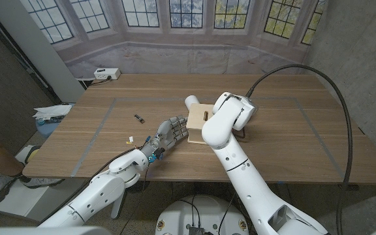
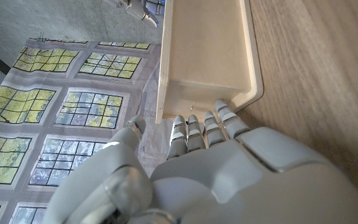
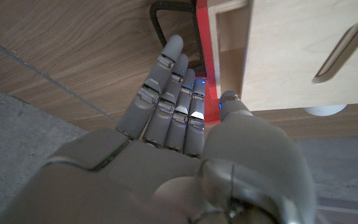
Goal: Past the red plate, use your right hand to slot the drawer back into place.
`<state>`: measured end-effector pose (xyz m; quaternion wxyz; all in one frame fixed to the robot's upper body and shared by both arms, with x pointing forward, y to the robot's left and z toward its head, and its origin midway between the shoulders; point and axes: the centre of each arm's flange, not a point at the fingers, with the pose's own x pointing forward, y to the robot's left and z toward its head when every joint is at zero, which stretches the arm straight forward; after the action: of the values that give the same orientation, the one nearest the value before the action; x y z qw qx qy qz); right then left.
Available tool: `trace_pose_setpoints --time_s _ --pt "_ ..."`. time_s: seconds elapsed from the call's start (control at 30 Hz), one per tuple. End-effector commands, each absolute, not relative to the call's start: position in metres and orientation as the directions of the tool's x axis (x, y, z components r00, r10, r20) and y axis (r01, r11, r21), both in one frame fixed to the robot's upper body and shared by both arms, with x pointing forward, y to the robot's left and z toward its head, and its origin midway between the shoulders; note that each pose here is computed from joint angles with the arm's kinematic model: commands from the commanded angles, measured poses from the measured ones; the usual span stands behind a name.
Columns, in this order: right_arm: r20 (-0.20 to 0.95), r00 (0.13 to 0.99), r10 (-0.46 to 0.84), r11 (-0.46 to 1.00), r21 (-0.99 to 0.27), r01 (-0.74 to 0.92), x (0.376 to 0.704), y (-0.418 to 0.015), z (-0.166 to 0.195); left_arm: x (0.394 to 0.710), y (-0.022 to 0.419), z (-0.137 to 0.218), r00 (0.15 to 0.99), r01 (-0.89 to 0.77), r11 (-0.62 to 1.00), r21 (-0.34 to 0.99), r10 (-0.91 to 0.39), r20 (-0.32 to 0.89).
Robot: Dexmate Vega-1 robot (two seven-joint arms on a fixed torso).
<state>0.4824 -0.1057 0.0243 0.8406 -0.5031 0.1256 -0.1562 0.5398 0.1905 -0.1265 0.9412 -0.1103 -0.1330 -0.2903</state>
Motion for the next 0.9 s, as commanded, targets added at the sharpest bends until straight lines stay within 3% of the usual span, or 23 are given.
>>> trace_pose_setpoints --time_s 0.03,0.9 --pt "-0.046 0.905 -0.423 0.449 -0.878 0.166 0.488 -0.121 0.018 0.541 0.191 -0.126 0.798 0.574 0.809 -0.127 -0.518 0.308" --pt "-0.077 0.904 -0.42 0.536 -0.825 0.179 0.51 -0.133 0.011 0.547 0.193 -0.119 0.802 0.566 0.816 -0.117 -0.511 0.31"
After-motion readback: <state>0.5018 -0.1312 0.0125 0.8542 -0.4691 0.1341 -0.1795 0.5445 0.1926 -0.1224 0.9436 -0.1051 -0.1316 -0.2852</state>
